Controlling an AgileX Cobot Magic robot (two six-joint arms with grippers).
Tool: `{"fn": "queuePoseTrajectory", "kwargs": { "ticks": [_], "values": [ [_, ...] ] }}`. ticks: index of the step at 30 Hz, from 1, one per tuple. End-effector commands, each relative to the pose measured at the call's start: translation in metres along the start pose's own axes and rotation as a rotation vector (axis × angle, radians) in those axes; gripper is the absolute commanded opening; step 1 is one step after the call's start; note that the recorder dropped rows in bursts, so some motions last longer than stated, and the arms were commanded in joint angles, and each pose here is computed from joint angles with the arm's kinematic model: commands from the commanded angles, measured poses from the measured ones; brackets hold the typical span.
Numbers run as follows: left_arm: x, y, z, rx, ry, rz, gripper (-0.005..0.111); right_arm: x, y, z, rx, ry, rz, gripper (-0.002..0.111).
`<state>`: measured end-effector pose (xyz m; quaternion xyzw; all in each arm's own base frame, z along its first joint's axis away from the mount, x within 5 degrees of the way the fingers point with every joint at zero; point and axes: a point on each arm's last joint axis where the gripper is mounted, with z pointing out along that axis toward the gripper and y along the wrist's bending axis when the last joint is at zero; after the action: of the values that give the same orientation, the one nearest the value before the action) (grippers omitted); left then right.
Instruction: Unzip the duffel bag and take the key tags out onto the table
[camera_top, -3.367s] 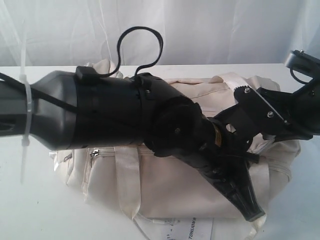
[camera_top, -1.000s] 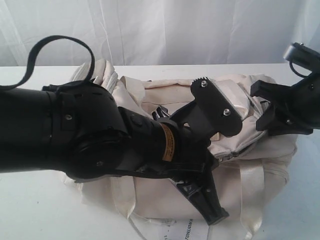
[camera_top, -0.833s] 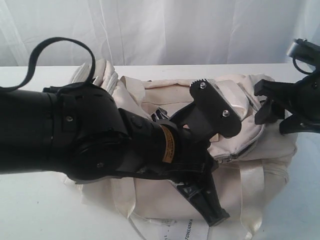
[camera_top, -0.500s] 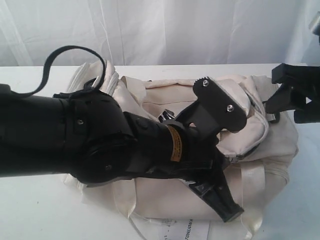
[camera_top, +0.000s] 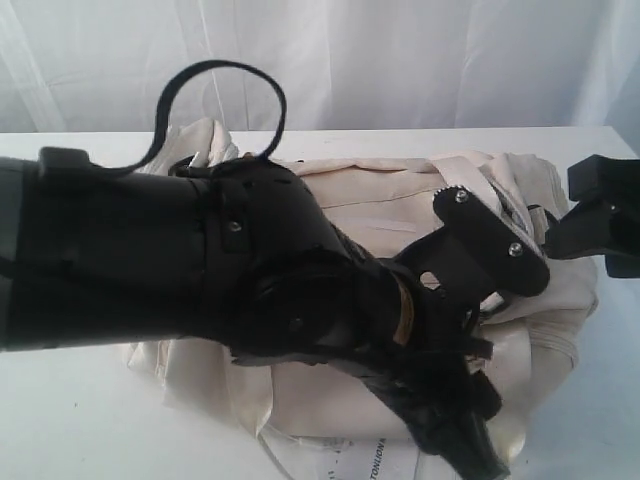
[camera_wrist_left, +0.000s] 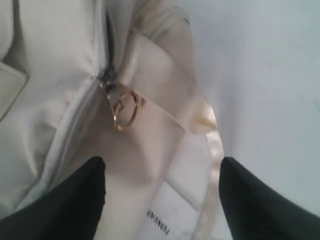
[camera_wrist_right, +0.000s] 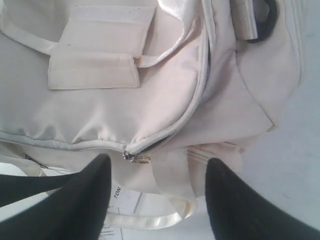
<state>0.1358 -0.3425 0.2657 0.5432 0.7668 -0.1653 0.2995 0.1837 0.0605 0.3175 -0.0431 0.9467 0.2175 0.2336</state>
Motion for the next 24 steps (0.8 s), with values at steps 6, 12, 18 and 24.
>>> {"fn": "queuePoseTrajectory", "kwargs": {
  "ticks": [6, 12, 18, 24],
  "values": [
    [0.011, 0.013, -0.041, -0.131, 0.213, 0.234, 0.059, 0.016, 0.005, 0.015, -0.159, 0.026, -0.076, 0.053],
    [0.007, 0.023, -0.034, -0.234, 0.193, 0.363, 0.057, 0.03, 0.009, 0.033, -0.211, 0.009, -0.297, 0.053],
    [0.009, 0.037, -0.023, -0.277, 0.211, 0.373, 0.057, 0.046, 0.007, 0.048, -0.201, 0.024, -0.436, 0.053],
    [0.013, 0.055, -0.014, -0.293, 0.229, 0.331, 0.057, 0.044, 0.004, 0.053, -0.152, -0.041, -0.497, 0.053]
  ]
}}
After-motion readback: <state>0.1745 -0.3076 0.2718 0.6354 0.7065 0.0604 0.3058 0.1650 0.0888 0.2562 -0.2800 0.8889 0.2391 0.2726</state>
